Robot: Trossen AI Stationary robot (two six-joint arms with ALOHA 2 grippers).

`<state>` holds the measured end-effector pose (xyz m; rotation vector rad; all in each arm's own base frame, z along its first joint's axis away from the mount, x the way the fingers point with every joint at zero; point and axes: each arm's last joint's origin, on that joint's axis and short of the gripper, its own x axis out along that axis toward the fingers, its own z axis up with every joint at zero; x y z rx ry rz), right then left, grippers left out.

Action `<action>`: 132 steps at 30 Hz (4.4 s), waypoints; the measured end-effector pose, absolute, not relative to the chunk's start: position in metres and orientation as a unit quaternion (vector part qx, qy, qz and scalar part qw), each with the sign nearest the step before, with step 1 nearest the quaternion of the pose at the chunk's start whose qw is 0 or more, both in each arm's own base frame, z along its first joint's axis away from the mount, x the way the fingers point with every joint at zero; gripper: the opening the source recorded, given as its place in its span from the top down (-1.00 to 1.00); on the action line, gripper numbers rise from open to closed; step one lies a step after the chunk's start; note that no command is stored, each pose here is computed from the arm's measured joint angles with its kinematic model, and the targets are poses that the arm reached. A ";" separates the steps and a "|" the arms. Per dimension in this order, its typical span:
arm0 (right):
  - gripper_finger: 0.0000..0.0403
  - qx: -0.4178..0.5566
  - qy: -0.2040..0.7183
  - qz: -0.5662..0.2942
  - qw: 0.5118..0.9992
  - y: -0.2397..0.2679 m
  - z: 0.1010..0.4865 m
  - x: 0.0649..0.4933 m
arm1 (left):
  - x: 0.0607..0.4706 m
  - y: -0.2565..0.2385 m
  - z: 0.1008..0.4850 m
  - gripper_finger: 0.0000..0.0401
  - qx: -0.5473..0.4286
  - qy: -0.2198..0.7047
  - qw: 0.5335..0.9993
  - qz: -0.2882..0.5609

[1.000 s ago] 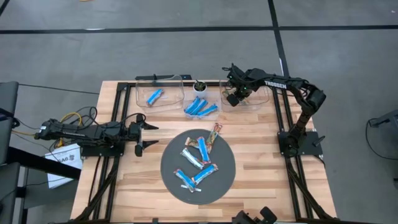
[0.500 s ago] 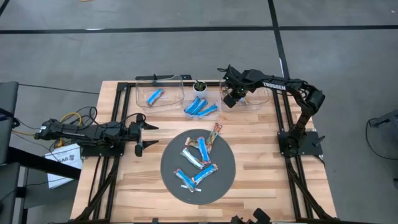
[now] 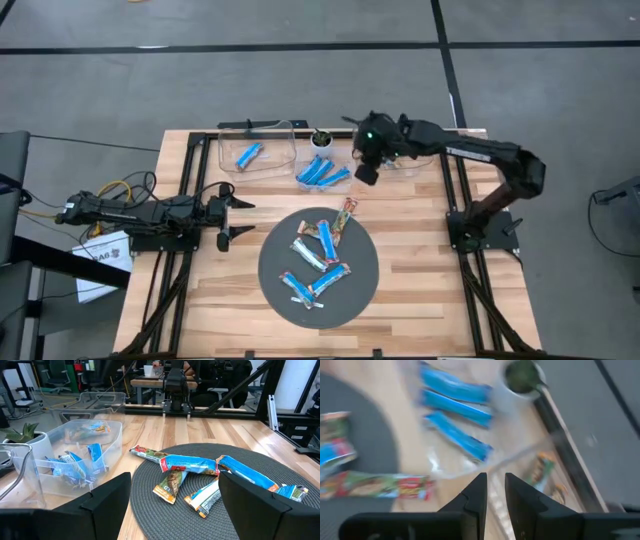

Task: Pick and place Granola Bars by type
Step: Put the yellow granola bar into the right transparent bin

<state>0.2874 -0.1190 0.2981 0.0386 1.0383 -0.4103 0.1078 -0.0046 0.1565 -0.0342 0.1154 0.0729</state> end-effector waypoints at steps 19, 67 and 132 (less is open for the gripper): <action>0.70 -0.175 0.471 0.052 0.863 0.026 0.299 0.311 | 0.108 -0.004 0.156 -0.47 -0.017 0.058 0.997 0.038; 0.22 -0.182 0.551 0.213 0.786 0.127 0.164 0.363 | 0.108 -0.005 0.156 -0.47 -0.017 0.058 0.997 0.038; 0.30 -0.166 0.526 0.200 0.810 0.125 0.167 0.371 | 0.108 -0.005 0.156 -0.47 -0.014 0.058 0.998 0.038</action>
